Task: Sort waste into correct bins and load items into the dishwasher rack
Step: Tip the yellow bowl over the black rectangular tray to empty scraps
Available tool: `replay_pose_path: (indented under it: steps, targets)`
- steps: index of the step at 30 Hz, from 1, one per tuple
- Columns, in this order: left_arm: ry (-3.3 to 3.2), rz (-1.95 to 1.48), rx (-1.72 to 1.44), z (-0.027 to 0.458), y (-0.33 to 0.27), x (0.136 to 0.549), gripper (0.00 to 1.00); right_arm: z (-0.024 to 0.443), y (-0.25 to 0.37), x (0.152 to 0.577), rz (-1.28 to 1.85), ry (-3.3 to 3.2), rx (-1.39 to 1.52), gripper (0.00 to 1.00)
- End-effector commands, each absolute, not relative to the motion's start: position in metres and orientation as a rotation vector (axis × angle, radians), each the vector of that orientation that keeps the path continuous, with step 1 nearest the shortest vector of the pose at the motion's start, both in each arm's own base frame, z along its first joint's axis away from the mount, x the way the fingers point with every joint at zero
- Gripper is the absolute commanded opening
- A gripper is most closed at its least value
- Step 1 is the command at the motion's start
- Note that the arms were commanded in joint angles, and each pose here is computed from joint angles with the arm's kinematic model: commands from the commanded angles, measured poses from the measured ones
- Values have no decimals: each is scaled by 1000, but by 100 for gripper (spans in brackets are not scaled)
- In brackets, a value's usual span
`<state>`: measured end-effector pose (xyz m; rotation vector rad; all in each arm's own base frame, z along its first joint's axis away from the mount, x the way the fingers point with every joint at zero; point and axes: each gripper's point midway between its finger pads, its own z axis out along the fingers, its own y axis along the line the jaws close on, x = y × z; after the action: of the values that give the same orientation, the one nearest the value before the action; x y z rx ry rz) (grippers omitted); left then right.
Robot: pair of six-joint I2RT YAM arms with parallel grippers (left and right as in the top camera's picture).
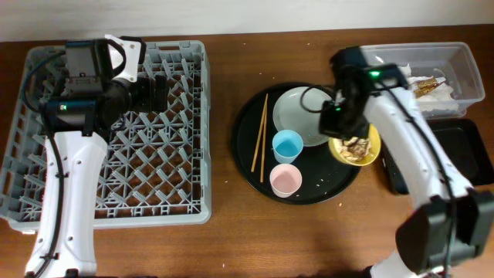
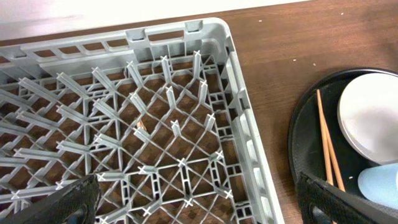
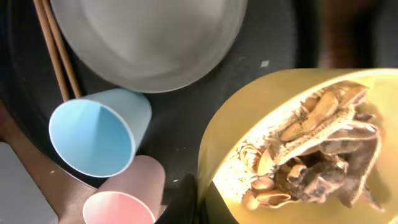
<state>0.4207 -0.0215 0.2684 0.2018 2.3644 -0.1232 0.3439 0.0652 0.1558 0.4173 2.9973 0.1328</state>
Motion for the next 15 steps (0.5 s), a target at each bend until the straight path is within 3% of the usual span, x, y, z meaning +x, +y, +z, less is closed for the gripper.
replay_pose_path:
  steps: [1,9,12,15]
  targets:
    - [2350,-113,218,273,-20,424,99,214,26,343,239,2820,419,4]
    - [2354,-116,219,273,-21,423,99,255,-73,338,658,2508,370,4]
    - [2354,-116,219,273,-21,423,99,249,-92,333,852,2343,376,4]
    - [2354,-116,219,273,-21,423,99,212,-113,329,965,2183,428,4]
